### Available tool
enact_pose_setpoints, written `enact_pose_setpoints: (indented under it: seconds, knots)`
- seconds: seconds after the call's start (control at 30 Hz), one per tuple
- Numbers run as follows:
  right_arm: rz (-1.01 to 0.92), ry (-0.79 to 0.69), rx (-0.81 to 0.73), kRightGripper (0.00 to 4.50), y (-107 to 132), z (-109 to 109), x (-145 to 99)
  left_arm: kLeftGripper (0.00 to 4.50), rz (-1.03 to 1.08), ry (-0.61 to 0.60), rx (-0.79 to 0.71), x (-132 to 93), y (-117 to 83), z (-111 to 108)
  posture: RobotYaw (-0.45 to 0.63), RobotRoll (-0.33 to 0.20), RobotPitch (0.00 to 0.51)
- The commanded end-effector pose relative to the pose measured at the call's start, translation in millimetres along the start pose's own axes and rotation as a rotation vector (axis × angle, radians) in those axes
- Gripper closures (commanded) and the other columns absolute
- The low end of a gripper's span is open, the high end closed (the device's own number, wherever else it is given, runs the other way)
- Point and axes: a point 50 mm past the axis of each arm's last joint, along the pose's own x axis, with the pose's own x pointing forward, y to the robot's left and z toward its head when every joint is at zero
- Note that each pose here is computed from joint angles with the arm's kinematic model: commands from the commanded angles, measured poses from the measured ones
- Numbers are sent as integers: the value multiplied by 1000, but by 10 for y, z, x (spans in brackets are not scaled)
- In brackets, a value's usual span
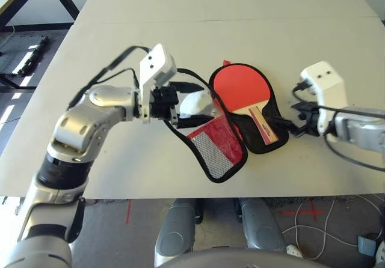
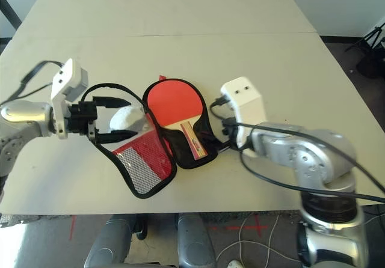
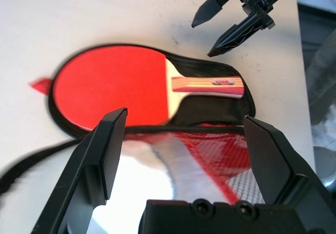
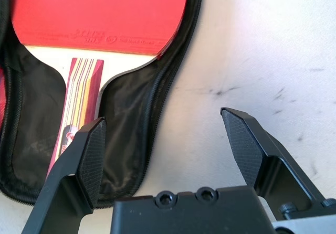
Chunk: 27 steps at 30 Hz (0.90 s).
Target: Store the ping-pong paddle in its case and zip it.
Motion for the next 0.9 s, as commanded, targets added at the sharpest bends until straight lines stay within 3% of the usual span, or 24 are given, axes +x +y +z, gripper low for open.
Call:
enact_pose_setpoints:
  seconds: [0.03, 0.27, 0.47, 0.7, 0.9]
  knots:
    - [54, -18, -31, 17, -51, -25, 16, 0, 28, 88, -9, -222, 9, -3, -31, 0, 250]
    - [143, -38, -37, 17, -143, -49, 69, 0, 130, 247, -59, -673, 64, -103, 14, 0, 247]
    - [209, -108, -39, 17, -211, -27, 89, 0, 156, 326, -92, -773, 31, -291, 26, 0, 241]
    - [222, -133, -43, 17, -324, -76, 35, 0, 86, 305, -100, -555, -62, -383, 9, 0, 234]
    - [225, -204, -69, 17, -403, -86, 28, 0, -51, 177, -99, -134, -172, -271, -16, 0, 230]
